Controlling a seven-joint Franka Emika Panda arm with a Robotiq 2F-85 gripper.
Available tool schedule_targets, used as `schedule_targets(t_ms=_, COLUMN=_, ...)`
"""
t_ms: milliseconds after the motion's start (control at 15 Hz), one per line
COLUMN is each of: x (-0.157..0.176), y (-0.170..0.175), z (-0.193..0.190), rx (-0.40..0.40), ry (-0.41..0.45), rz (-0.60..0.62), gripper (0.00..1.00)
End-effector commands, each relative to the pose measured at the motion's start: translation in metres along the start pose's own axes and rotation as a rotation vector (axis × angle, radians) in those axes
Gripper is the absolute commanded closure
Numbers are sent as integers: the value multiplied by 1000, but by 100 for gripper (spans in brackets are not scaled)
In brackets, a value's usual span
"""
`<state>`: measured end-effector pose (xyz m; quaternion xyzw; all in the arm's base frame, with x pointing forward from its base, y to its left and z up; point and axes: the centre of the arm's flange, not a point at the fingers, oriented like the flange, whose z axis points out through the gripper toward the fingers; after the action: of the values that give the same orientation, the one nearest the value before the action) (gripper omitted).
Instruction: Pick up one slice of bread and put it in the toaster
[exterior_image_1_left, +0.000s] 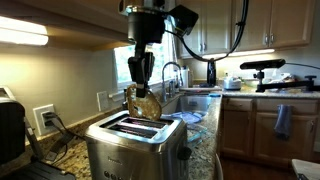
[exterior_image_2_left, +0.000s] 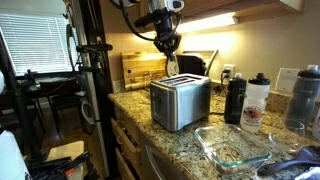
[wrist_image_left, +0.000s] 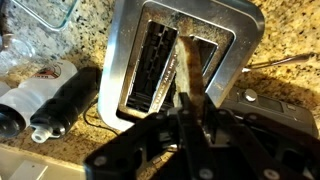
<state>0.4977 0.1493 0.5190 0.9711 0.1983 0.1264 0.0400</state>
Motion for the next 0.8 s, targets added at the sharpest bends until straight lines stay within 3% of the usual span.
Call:
schedule_targets(t_ms=0, x=7, y=3, z=-3, rx=21, ry=-18, rz=15, gripper=92)
schedule_targets(t_ms=733, x=12, y=13, z=5, rx=52, ry=-29, rz=53, gripper=92)
